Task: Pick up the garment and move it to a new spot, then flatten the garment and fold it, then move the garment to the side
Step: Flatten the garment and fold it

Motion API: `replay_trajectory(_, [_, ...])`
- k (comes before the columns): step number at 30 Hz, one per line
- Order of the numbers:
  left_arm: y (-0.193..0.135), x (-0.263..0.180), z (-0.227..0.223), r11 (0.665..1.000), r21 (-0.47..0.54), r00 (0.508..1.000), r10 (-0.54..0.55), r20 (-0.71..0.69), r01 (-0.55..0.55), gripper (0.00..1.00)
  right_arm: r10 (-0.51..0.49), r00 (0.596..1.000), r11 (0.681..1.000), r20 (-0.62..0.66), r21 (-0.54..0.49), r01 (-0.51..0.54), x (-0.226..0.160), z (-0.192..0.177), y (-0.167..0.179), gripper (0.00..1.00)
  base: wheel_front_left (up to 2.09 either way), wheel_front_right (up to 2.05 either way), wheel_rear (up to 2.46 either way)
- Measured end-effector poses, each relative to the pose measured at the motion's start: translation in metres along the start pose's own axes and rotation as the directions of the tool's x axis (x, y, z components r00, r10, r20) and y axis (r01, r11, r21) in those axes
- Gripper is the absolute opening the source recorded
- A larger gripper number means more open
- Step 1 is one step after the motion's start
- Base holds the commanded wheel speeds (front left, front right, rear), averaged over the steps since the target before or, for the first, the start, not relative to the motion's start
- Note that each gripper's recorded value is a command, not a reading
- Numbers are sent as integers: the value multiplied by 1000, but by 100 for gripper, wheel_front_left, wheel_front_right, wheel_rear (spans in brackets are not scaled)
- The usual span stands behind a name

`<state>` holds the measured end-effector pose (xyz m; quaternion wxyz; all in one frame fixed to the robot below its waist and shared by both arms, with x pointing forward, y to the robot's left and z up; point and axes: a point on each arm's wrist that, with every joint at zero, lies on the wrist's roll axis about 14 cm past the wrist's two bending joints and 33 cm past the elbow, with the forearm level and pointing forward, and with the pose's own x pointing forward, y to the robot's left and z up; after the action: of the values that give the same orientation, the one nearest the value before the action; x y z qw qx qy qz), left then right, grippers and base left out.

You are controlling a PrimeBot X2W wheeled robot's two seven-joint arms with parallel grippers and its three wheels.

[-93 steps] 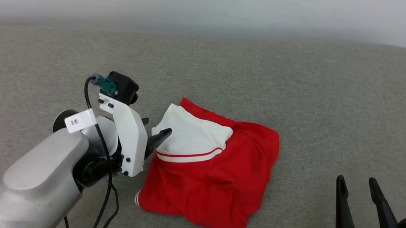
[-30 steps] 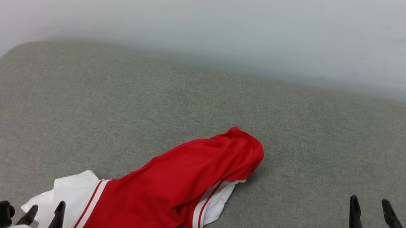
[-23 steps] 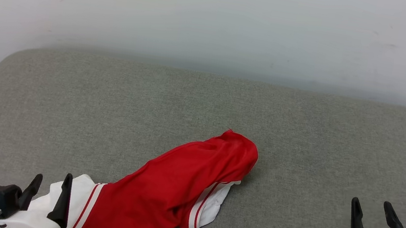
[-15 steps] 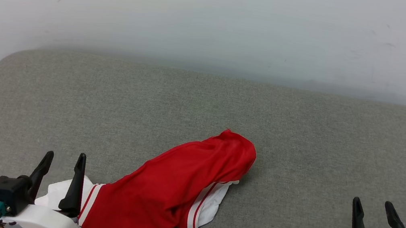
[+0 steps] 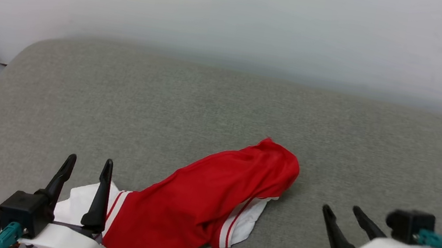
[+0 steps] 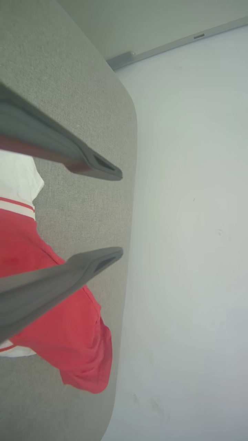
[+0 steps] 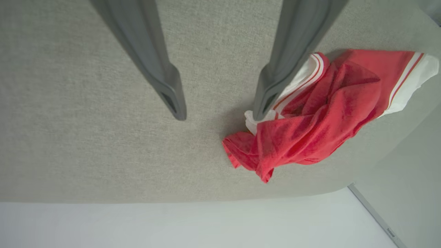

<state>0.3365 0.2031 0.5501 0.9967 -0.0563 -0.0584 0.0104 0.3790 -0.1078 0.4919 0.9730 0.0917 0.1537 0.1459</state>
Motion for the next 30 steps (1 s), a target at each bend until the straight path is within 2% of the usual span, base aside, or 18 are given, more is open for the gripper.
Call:
replay_trajectory(7, [12, 3, -1, 999, -2, 999, 42, -2, -42, 100, 164, 981, 982, -105, -73, -173, 46, 10, 49, 100, 0, 0, 0])
replay_trajectory(11, [16, 8, -4, 998, -13, 998, 58, -8, -59, 100, 183, 953, 972, -242, -101, -212, 66, -7, 54, 100, 0, 0, 0])
replay_trajectory(12, [16, 8, -4, 998, -13, 998, 58, -8, -59, 100, 183, 953, 972, -242, -101, -212, 66, -7, 54, 100, 0, 0, 0])
replay_trajectory(13, [18, 10, -7, 998, -14, 998, 64, -15, -64, 100, 185, 933, 968, -310, -104, -227, 73, -19, 54, 100, 0, 0, 0])
replay_trajectory(17, [22, 14, -15, 996, -21, 996, 82, -34, -83, 100, 206, 907, 961, -366, -101, -258, 85, -27, 60, 100, 0, 0, 0])
replay_trajectory(18, [23, 15, -16, 996, -21, 996, 84, -36, -85, 100, 213, 906, 959, -365, -100, -266, 88, -26, 61, 49, 0, 0, 0])
replay_trajectory(19, [24, 16, -18, 996, -21, 995, 89, -39, -90, 100, 220, 906, 956, -362, -102, -273, 92, -23, 63, 13, 0, 0, 0])
replay_trajectory(20, [25, 17, -19, 996, -23, 995, 90, -42, -91, 100, 224, 906, 954, -359, -111, -280, 95, -20, 64, 0, 0, 0, 0])
replay_trajectory(30, [24, 38, -23, 997, -27, 997, 74, -28, -75, 100, 212, 944, 904, -254, -317, -288, 150, 52, 62, 0, 0, 0, 0])
